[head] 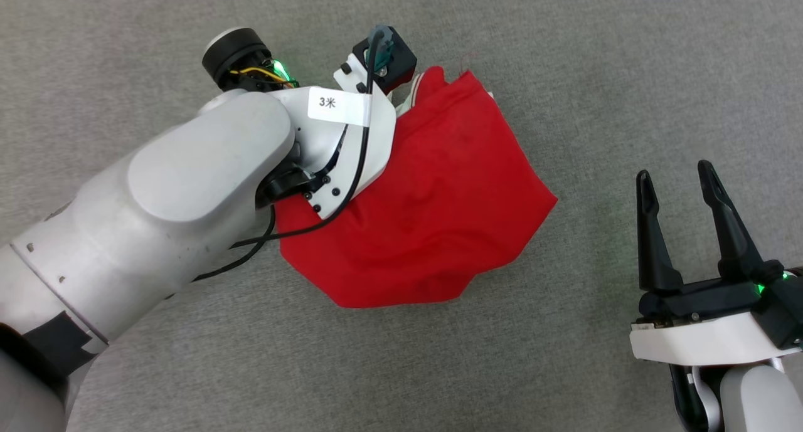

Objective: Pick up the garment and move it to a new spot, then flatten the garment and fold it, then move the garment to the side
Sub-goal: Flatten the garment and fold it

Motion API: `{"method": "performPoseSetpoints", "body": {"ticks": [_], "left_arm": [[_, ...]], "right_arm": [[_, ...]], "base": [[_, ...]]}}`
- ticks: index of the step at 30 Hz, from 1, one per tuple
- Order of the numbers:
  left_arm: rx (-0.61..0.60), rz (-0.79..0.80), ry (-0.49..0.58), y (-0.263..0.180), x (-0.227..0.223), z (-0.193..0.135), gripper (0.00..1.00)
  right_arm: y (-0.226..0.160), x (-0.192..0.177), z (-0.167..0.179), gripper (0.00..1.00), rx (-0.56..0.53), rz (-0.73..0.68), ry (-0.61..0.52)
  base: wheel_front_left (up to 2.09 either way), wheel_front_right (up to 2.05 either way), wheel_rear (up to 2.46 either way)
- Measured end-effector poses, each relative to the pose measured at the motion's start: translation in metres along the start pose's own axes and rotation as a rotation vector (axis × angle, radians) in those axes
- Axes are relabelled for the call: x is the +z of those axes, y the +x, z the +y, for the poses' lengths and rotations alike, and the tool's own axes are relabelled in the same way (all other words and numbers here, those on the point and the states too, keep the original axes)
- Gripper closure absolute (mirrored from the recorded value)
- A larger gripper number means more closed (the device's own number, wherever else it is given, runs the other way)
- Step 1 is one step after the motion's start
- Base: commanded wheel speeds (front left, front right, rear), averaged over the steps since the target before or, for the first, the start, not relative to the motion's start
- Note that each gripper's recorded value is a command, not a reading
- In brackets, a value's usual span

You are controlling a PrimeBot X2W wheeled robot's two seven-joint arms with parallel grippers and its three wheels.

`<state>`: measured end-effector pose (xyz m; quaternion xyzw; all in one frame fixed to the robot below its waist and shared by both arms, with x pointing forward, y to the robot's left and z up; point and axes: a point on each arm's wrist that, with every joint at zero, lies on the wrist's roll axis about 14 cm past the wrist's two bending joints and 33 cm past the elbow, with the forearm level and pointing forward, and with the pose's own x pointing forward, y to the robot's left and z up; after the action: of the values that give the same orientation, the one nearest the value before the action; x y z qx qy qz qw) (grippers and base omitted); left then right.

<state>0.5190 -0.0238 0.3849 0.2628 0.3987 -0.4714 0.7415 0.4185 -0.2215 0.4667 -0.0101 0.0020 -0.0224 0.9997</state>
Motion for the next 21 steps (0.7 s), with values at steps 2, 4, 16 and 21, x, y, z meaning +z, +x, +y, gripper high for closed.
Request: {"method": "performPoseSetpoints", "body": {"ticks": [2, 4, 16, 21], "left_arm": [[0.015, -0.072, 0.007, -0.008, 0.012, 0.001, 1.0], [0.044, -0.147, 0.019, -0.022, 0.027, 0.005, 1.0], [0.3, -0.456, -0.046, -0.137, 0.031, 0.056, 1.0], [0.448, -0.389, -0.198, -0.164, -0.042, 0.085, 1.0]], "right_arm": [[0.0, 0.004, 0.001, 0.0, 0.004, -0.012, 0.001], [-0.001, 0.009, 0.004, 0.0, 0.011, -0.025, 0.002], [-0.009, 0.032, 0.032, 0.0, 0.092, -0.087, 0.021], [-0.007, 0.037, 0.045, 0.0, 0.13, -0.107, 0.033]], "base": [[0.0, 0.0, 0.0], [0.0, 0.0, 0.0], [0.0, 0.0, 0.0], [0.0, 0.0, 0.0]]}}
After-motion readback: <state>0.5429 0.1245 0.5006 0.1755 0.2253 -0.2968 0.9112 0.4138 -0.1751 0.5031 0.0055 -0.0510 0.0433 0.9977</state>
